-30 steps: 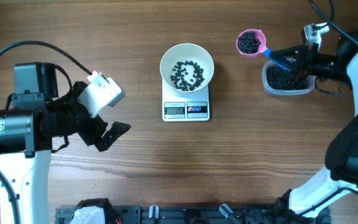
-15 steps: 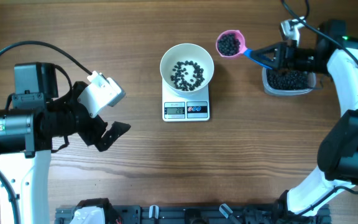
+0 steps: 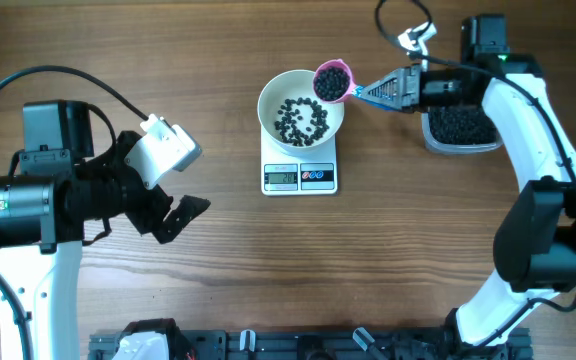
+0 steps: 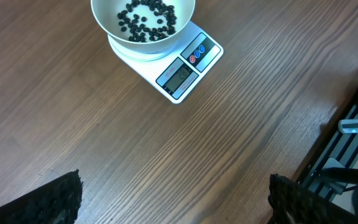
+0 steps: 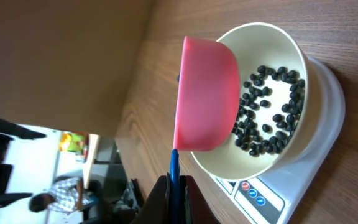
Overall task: Scoop item into bowl and weigh 150g on scale
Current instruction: 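Carry the filled scoop left over the white bowl, then tip the pink scoop with the right gripper to pour beans into the bowl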
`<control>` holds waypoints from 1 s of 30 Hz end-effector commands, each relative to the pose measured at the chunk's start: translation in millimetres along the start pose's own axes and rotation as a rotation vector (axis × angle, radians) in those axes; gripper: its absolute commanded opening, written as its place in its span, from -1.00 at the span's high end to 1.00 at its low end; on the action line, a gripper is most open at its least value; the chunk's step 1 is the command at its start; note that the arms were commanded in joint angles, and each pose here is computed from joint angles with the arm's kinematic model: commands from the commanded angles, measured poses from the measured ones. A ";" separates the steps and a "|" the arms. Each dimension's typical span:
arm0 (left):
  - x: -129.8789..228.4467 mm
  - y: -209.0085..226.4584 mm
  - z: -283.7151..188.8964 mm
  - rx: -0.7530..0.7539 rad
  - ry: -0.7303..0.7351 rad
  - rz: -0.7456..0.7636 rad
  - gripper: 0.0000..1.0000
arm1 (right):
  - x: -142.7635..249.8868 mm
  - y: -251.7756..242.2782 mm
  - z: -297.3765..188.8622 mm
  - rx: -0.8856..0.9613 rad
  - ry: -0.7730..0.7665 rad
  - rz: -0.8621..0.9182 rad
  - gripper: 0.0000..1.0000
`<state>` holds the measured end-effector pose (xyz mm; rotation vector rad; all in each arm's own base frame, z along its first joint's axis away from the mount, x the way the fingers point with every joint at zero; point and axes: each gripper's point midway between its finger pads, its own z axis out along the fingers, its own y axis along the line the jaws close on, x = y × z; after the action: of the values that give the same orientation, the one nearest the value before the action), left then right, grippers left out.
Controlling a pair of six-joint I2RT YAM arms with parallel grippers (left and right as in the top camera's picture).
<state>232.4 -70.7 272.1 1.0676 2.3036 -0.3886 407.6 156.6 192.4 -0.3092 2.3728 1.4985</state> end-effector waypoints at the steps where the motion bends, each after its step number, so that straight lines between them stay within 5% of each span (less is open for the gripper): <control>1: 1.2 -0.5 2.1 0.006 0.006 -0.010 -1.00 | 2.7 -9.7 17.6 0.061 0.030 -0.031 0.91; 30: 1.3 -0.6 2.1 0.006 0.006 -0.011 -1.00 | 19.0 -27.4 91.7 0.504 0.143 -0.293 0.91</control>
<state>232.4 -70.7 272.1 1.0676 2.3036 -0.3886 410.2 226.1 135.3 -0.6179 2.5529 0.8182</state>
